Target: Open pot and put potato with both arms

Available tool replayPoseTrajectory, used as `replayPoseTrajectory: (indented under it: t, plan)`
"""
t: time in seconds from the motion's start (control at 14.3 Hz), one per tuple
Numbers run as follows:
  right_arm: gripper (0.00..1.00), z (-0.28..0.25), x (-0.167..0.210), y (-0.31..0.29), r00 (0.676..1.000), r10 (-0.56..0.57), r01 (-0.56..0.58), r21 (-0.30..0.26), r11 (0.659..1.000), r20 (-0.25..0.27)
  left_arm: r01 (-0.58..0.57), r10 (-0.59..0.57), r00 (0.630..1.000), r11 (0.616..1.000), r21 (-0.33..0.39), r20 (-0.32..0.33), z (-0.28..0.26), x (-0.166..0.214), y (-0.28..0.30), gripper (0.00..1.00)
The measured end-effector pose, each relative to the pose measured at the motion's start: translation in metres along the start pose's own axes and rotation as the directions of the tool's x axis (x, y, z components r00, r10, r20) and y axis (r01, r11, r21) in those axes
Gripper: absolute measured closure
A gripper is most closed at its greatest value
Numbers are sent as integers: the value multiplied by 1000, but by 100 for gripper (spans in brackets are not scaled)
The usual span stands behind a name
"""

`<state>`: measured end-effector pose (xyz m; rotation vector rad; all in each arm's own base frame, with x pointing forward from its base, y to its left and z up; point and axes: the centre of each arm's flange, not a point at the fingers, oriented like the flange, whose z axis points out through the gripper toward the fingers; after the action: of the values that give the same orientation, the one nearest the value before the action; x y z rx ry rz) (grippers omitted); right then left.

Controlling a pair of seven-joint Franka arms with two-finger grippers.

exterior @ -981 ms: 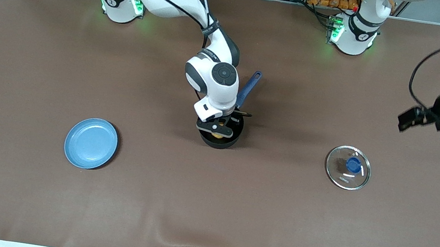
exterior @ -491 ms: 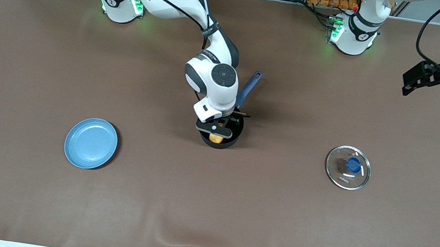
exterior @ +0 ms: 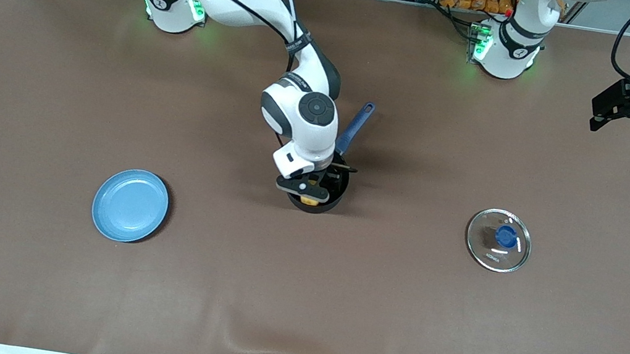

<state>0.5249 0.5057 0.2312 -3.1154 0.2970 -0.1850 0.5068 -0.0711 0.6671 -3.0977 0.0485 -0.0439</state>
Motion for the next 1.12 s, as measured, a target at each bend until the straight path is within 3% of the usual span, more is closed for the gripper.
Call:
replayPoseTrajectory:
  t: [0.21, 0.56, 1.12]
  plan:
    - [8, -59, 19, 9, 1000, 2, -2, -23, 1000, 7, 1, -1, 1000, 1000, 0, 0, 0, 0, 0, 0]
    - [11, -207, 49, 57, 999, -29, 29, -29, 999, 24, 10, -10, 1000, 1000, -1, -2, -1, 0, -6, 0]
    - [7, -357, 125, 265, 972, -187, 199, -80, 977, 142, 13, -13, 1000, 1000, -1, 1, -2, 0, -7, 0]
